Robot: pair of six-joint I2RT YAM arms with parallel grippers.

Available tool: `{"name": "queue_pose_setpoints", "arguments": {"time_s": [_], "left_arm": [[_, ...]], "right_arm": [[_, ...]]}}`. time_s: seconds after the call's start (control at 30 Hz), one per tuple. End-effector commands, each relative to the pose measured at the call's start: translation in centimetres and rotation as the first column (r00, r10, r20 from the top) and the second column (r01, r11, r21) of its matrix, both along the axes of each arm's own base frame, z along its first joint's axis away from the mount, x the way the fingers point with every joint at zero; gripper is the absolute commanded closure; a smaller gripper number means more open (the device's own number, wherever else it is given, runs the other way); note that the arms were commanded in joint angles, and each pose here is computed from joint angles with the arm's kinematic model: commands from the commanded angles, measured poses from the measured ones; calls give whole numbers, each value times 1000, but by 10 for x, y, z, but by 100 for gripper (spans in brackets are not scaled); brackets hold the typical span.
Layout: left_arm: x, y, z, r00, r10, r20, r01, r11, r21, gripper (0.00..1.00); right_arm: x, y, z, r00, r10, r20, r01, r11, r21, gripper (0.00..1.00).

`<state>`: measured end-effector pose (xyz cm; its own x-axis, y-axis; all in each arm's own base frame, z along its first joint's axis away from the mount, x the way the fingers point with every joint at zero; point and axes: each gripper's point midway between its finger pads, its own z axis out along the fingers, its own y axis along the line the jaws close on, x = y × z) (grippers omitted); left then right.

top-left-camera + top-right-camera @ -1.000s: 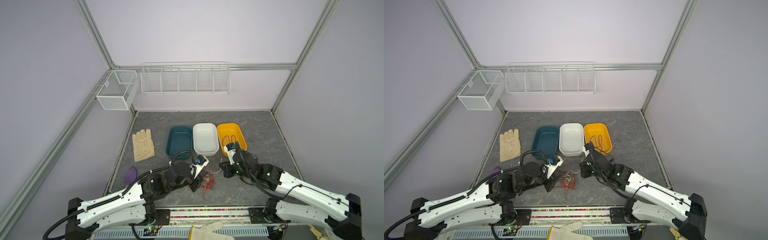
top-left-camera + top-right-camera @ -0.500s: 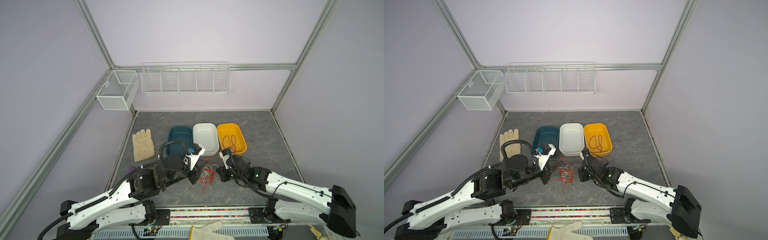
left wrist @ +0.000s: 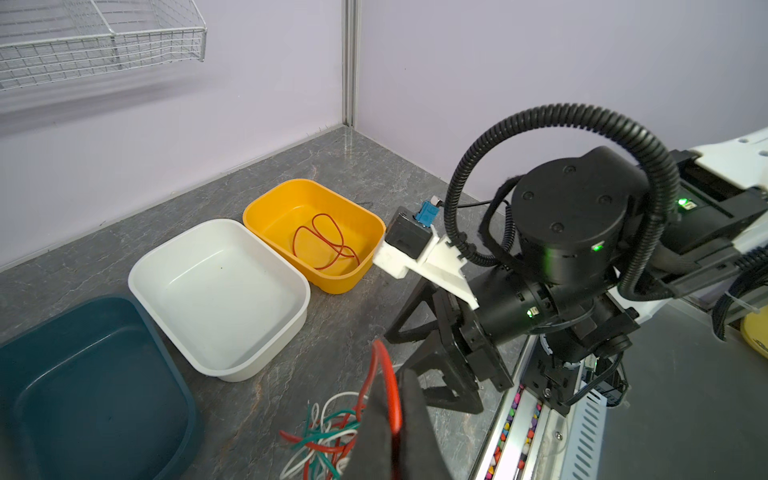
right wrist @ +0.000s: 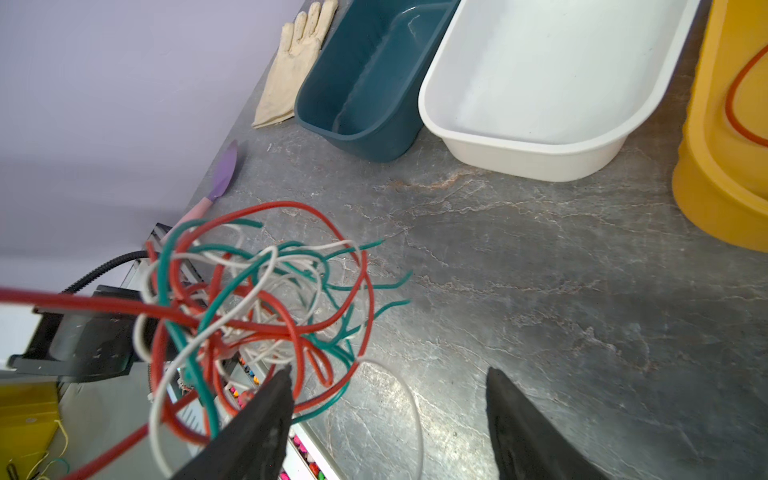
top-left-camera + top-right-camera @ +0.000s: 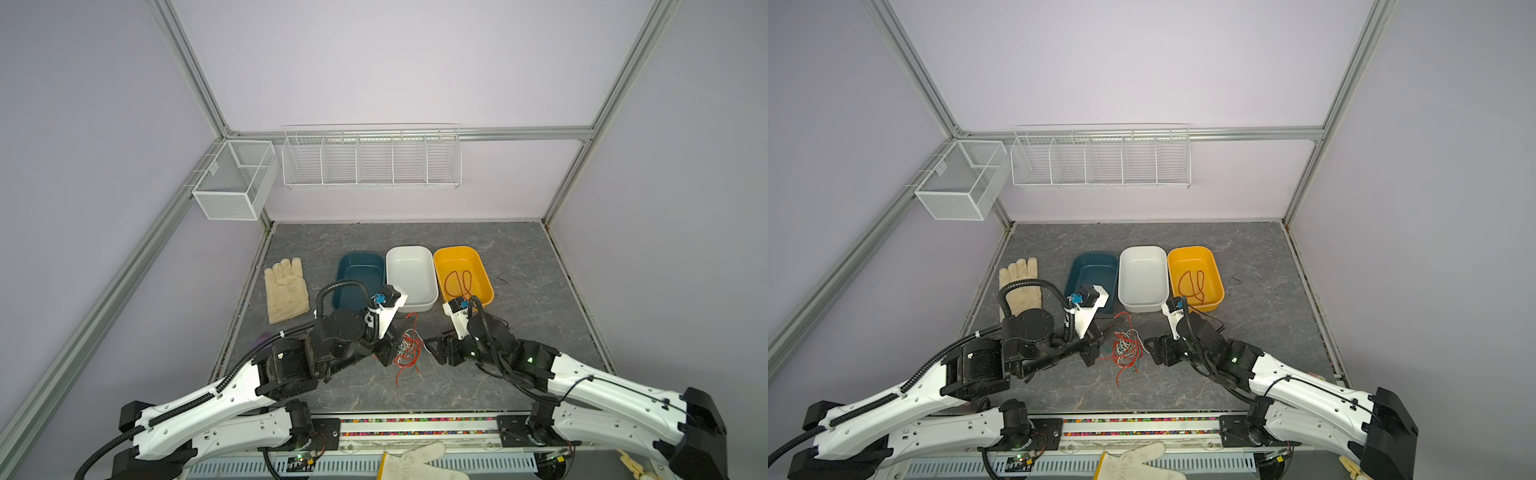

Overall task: Untangle the cables
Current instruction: 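Pull the red wire from the pile with the left gripper while the right holds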

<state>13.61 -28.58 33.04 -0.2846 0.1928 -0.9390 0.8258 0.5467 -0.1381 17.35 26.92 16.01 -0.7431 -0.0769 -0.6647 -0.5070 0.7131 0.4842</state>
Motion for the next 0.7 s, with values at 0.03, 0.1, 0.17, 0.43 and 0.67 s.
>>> {"name": "queue_pose_setpoints", "arguments": {"time_s": [0.03, 0.1, 0.17, 0.43, 0.67], "left_arm": [[0, -1, 10, 1000, 2, 2, -2, 999, -36, 100], [-1, 0, 8, 1000, 2, 2, -2, 1000, -30, 100], [-1, 2, 4, 1000, 0, -2, 0, 1000, -23, 100], [-5, -1, 1, 1000, -23, -20, 22, 999, -39, 100], [-7, -1, -2, 999, -29, -38, 27, 998, -49, 100]], "right_arm": [[-14, 9, 9, 995, 92, 29, -95, 992, 85, 27], [-17, 8, 13, 994, 103, 45, -108, 988, 111, 28], [-19, 6, 18, 992, 106, 64, -114, 984, 139, 29], [-24, 7, 23, 991, 114, 69, -125, 972, 197, 36], [-29, 23, 32, 986, 159, 55, -168, 946, 277, 40]]}}
